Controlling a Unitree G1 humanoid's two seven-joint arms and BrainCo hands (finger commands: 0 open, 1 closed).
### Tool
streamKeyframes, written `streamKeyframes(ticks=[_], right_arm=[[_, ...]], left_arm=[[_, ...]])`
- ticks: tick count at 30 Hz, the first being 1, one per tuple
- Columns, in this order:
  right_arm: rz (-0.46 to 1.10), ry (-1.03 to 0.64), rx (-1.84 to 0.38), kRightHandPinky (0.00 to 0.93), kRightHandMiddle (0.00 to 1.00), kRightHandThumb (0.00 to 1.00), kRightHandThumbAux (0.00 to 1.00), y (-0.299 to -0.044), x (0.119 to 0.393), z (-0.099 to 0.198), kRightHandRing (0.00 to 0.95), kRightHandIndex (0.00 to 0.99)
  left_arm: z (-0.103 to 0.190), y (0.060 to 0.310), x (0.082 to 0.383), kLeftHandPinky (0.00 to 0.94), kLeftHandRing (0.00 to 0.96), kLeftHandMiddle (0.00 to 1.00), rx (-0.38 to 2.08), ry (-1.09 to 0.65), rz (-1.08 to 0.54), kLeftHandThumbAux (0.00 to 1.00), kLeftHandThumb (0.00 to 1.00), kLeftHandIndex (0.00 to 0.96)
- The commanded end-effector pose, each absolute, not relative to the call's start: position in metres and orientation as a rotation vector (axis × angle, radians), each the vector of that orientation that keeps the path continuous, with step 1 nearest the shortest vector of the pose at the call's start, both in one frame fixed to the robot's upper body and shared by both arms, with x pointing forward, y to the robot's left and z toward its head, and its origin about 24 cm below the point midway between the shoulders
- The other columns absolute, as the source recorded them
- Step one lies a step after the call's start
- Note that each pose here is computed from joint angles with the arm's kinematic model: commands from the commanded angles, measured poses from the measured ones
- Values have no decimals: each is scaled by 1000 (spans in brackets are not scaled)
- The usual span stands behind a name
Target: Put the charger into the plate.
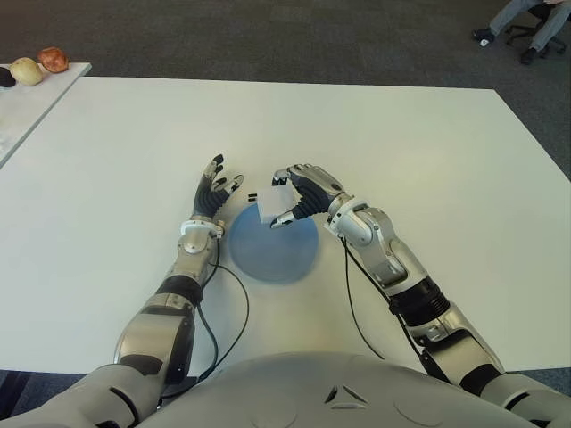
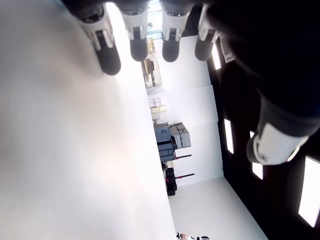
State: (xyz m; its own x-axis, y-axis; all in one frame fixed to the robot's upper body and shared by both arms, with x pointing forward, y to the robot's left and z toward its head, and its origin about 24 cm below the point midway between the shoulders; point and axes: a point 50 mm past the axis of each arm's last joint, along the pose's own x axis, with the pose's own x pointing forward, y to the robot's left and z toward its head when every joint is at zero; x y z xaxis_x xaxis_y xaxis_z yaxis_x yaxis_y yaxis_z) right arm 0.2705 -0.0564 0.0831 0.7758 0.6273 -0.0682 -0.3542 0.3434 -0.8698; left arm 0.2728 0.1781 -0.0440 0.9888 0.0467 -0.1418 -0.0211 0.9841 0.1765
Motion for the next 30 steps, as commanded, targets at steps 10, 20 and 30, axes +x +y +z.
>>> streamKeyframes(ticks=[10, 20, 30], right_arm=[[692, -246, -1050, 811, 518, 855, 676, -56, 270, 73, 828, 404], [680, -272, -1048, 726, 505, 853, 672, -58, 269, 72, 763, 421], [694, -371, -1104, 187, 66, 391, 291, -59, 262, 76, 126, 31]], left_arm=[[-84, 168, 240, 0, 0, 0, 182, 390, -11, 559, 0, 0], [-85, 168, 239, 0, 0, 0, 185, 394, -6, 560, 0, 0], [-85, 167, 242, 0, 0, 1, 199, 406, -6, 566, 0, 4]])
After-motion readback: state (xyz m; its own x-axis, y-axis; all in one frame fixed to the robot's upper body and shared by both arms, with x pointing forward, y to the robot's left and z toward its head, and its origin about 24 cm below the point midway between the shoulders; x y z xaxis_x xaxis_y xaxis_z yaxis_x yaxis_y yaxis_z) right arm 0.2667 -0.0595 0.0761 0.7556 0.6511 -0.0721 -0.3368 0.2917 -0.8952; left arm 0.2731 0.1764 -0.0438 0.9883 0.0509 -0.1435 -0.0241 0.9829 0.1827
